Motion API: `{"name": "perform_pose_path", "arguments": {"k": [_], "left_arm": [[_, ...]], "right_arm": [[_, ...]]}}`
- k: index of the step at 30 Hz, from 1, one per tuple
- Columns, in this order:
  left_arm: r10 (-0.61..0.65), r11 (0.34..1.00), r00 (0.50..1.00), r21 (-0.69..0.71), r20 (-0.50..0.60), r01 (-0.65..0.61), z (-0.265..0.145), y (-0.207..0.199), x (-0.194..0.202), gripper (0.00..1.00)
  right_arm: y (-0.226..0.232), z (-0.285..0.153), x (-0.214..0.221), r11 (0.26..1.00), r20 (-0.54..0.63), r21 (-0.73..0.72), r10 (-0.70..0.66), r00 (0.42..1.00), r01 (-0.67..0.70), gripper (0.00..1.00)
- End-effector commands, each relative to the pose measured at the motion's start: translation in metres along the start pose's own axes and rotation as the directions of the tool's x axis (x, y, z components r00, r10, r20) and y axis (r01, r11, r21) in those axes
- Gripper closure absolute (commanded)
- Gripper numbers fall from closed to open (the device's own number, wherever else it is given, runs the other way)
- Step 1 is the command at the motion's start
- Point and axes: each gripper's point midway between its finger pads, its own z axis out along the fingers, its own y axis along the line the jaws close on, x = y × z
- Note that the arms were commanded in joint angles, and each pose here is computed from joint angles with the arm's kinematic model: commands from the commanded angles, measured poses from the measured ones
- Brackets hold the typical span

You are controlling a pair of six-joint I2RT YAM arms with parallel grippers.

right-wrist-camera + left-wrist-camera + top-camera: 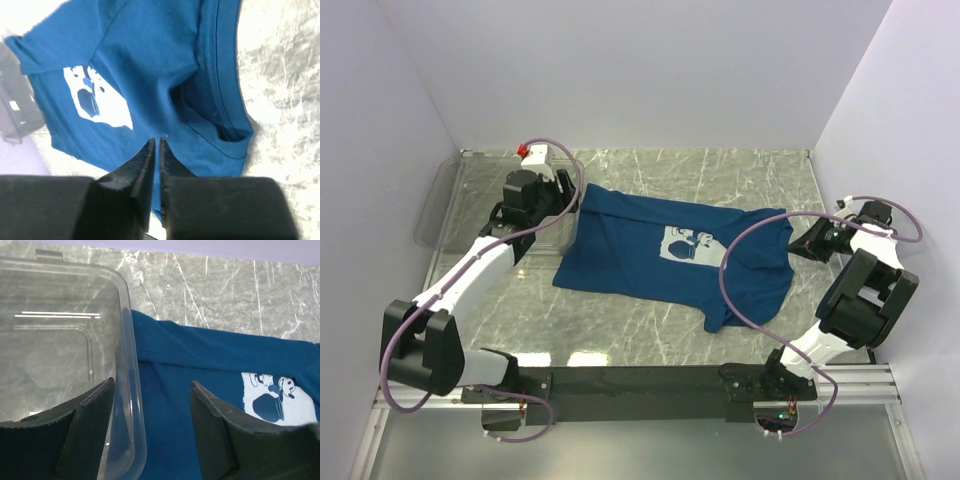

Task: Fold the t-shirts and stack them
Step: Fold the tshirt

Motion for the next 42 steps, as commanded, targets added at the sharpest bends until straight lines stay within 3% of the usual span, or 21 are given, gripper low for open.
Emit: {"name": "perform_pose_path", "arguments": {"k": [1, 3, 9, 10, 13, 14, 17, 19, 22, 24, 30, 42], "left_arm": [[-0.009, 1.000, 0.999, 0.016, 0.044, 0.008, -0.013, -0.005, -0.010, 0.33], [-0.007, 1.000, 0.999, 0.013, 0.042, 0.007, -0.017, -0.004, -0.008, 0.33], [-0.012, 1.000, 1.000, 0.025, 0.027, 0.011, -0.020, -0.004, 0.000, 0.33], [-0.014, 0.999, 1.000, 0.030, 0.027, 0.013, -0.021, -0.005, 0.000, 0.33], [-0.015, 0.999, 1.000, 0.044, 0.016, 0.014, -0.020, -0.007, 0.004, 0.33], [-0.016, 0.999, 1.000, 0.047, 0.011, 0.016, -0.020, -0.007, 0.006, 0.33], [-0.015, 0.999, 1.000, 0.047, -0.005, 0.015, -0.022, -0.006, 0.012, 0.33], [-0.013, 0.999, 1.000, 0.039, -0.004, 0.014, -0.025, -0.004, 0.012, 0.33], [-0.014, 1.000, 1.000, 0.026, -0.015, 0.014, -0.031, 0.000, 0.020, 0.33], [-0.017, 1.000, 1.000, 0.026, -0.009, 0.017, -0.037, 0.000, 0.020, 0.33], [-0.043, 0.999, 0.999, 0.023, -0.019, 0.043, -0.050, 0.002, 0.033, 0.33], [-0.089, 0.996, 0.996, 0.027, -0.028, 0.090, -0.066, 0.004, 0.049, 0.33]], "right_arm": [[0.000, -0.002, 0.004, 0.998, -0.021, 0.036, -0.054, 0.998, 0.055, 0.88], [0.005, -0.002, 0.009, 0.998, -0.036, 0.024, -0.055, 0.998, 0.056, 0.95], [0.024, -0.013, 0.004, 0.989, 0.013, 0.003, -0.149, 0.989, 0.149, 0.99], [0.025, -0.014, 0.003, 0.987, 0.018, 0.008, -0.160, 0.987, 0.160, 0.97], [0.035, -0.012, 0.006, 0.952, -0.008, 0.000, -0.305, 0.952, 0.305, 0.68], [0.040, -0.006, 0.016, 0.909, -0.055, -0.012, -0.417, 0.907, 0.417, 0.57], [0.040, 0.005, 0.028, 0.779, -0.143, -0.004, -0.621, 0.771, 0.627, 0.47], [0.055, 0.014, 0.045, 0.658, -0.178, -0.050, -0.746, 0.641, 0.751, 0.44], [0.071, 0.023, 0.051, 0.390, -0.185, -0.048, -0.908, 0.375, 0.920, 0.42], [0.077, 0.031, 0.053, 0.293, -0.227, -0.016, -0.932, 0.282, 0.956, 0.43], [0.073, 0.066, 0.046, 0.334, -0.329, 0.042, -0.885, 0.328, 0.942, 0.47], [0.049, 0.098, 0.056, 0.348, -0.439, 0.091, -0.827, 0.351, 0.933, 0.52]]}}
